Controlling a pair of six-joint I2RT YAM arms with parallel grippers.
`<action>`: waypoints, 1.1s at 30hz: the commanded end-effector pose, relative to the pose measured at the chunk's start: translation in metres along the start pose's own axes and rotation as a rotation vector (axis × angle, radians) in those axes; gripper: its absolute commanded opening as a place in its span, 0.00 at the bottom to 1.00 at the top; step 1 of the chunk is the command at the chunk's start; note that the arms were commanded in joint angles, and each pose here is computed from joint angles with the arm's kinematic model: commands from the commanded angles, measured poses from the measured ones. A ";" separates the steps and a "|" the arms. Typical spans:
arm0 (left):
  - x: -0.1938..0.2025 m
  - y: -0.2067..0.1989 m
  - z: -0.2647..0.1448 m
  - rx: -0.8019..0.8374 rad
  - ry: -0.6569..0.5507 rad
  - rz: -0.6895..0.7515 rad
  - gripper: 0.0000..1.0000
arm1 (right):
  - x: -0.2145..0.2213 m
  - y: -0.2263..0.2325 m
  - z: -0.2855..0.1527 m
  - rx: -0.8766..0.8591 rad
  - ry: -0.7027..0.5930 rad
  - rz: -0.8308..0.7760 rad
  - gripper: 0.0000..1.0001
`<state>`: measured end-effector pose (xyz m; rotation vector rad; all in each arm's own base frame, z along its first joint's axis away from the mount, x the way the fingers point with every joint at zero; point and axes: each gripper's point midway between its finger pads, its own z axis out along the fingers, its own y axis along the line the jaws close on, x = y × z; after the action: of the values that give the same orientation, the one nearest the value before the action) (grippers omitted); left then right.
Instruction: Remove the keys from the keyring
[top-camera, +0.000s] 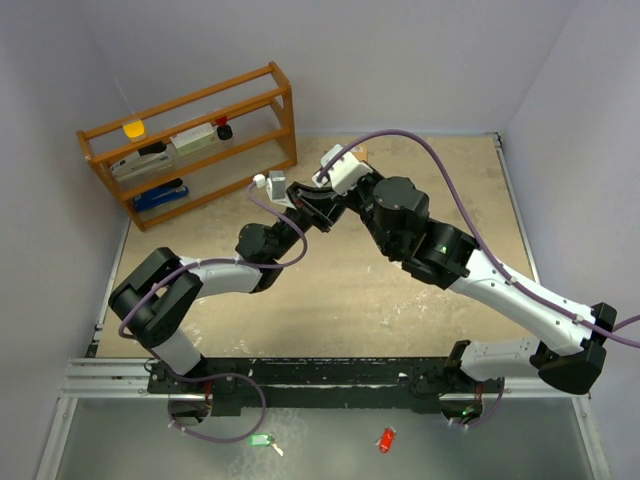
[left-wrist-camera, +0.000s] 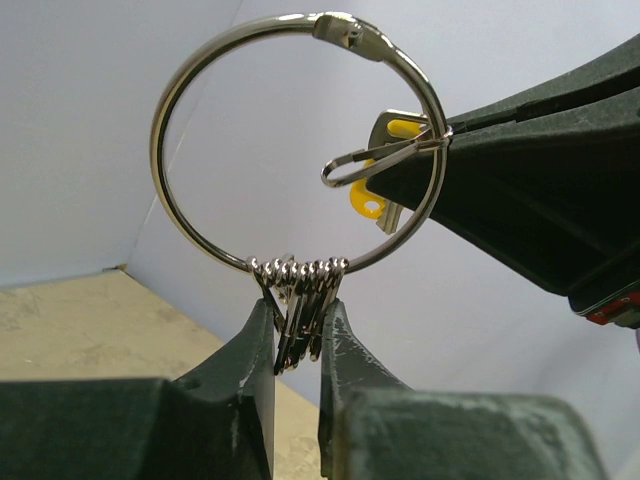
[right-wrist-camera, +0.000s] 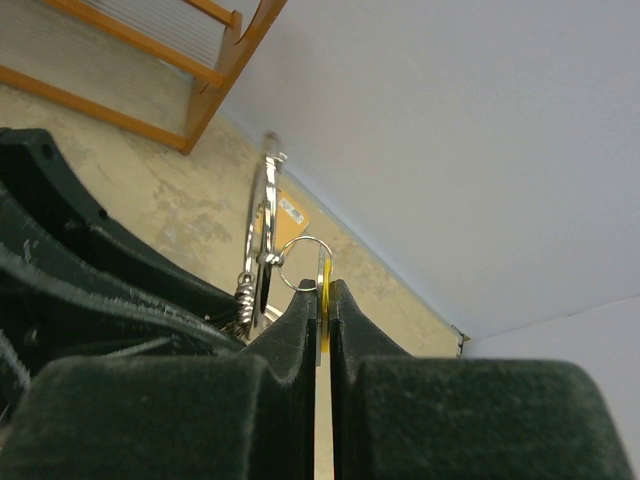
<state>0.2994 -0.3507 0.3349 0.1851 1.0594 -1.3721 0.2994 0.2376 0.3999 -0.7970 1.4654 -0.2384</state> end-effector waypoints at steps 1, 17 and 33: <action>-0.031 -0.020 0.002 0.045 -0.092 0.058 0.00 | -0.014 -0.014 -0.006 0.033 -0.048 0.045 0.00; -0.011 0.012 -0.038 -0.109 -0.033 0.108 0.00 | -0.032 -0.046 -0.010 0.137 -0.075 0.003 0.00; -0.019 0.073 -0.104 -0.456 -0.070 0.169 0.00 | -0.083 -0.128 -0.051 0.312 -0.214 0.037 0.00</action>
<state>0.2792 -0.2882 0.3124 0.0667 1.0762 -1.1755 0.2995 0.2449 0.4181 -0.9553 1.3540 -0.3636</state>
